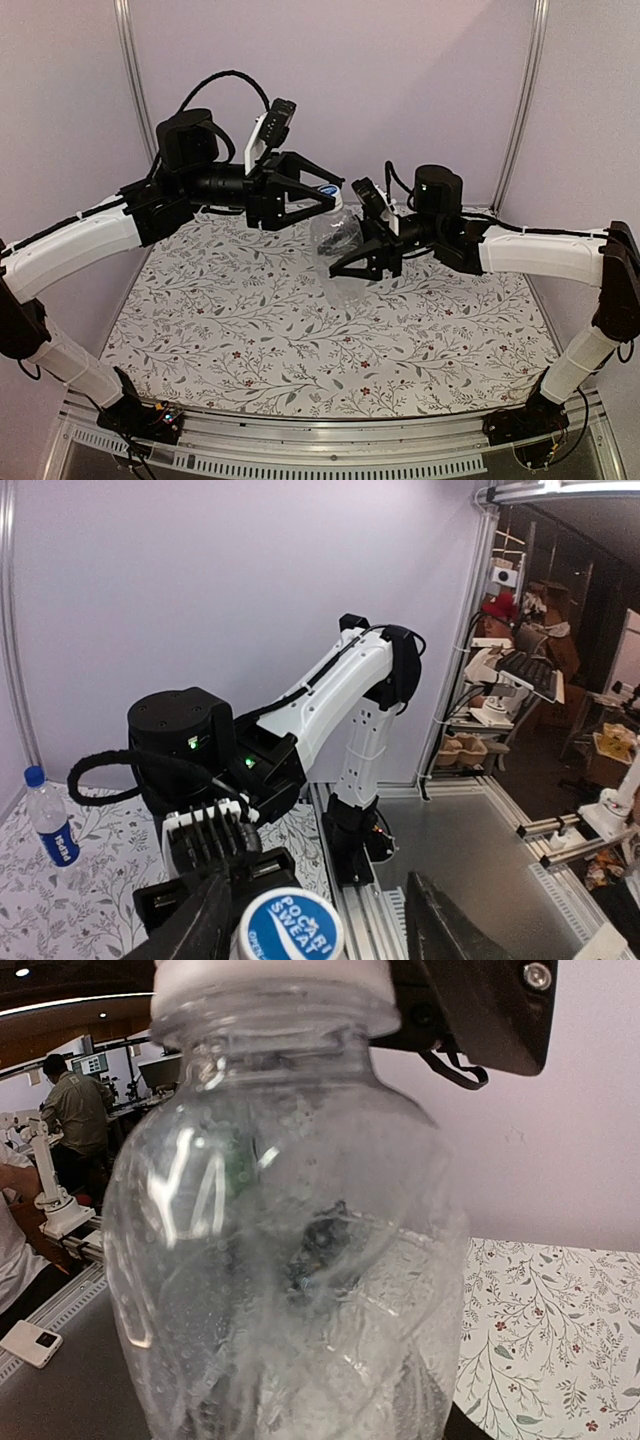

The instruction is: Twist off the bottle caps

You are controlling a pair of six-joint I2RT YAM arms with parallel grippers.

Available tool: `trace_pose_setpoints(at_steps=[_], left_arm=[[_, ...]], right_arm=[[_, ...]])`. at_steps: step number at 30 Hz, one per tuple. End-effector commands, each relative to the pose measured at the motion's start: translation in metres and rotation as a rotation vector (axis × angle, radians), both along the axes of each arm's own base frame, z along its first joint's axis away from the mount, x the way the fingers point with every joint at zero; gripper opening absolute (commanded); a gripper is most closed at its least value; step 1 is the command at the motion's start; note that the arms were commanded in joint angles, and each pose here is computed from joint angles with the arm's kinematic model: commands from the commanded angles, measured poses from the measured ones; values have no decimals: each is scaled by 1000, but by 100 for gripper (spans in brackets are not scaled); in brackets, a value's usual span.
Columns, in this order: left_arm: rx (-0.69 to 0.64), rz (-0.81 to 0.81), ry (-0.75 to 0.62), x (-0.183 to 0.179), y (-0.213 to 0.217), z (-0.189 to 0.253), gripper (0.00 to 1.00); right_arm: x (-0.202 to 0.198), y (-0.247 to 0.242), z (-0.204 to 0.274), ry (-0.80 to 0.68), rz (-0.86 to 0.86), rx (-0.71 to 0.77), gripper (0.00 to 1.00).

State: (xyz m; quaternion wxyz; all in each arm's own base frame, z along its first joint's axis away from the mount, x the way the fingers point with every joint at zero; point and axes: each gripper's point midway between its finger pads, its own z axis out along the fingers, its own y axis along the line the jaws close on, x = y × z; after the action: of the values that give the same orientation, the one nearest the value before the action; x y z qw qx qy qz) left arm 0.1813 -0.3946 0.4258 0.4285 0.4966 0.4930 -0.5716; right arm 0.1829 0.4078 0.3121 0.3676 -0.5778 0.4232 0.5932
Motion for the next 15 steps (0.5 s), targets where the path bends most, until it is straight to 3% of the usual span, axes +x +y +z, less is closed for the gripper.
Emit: trace_pose_setpoints(at_steps=[1, 15], left_arm=[[-27, 0, -26, 4, 1, 8, 55], [-8, 60, -6, 12, 2, -2, 25]], right_arm=[[-2, 3, 11, -15, 14, 22, 45], [16, 8, 8, -9, -104, 7, 45]])
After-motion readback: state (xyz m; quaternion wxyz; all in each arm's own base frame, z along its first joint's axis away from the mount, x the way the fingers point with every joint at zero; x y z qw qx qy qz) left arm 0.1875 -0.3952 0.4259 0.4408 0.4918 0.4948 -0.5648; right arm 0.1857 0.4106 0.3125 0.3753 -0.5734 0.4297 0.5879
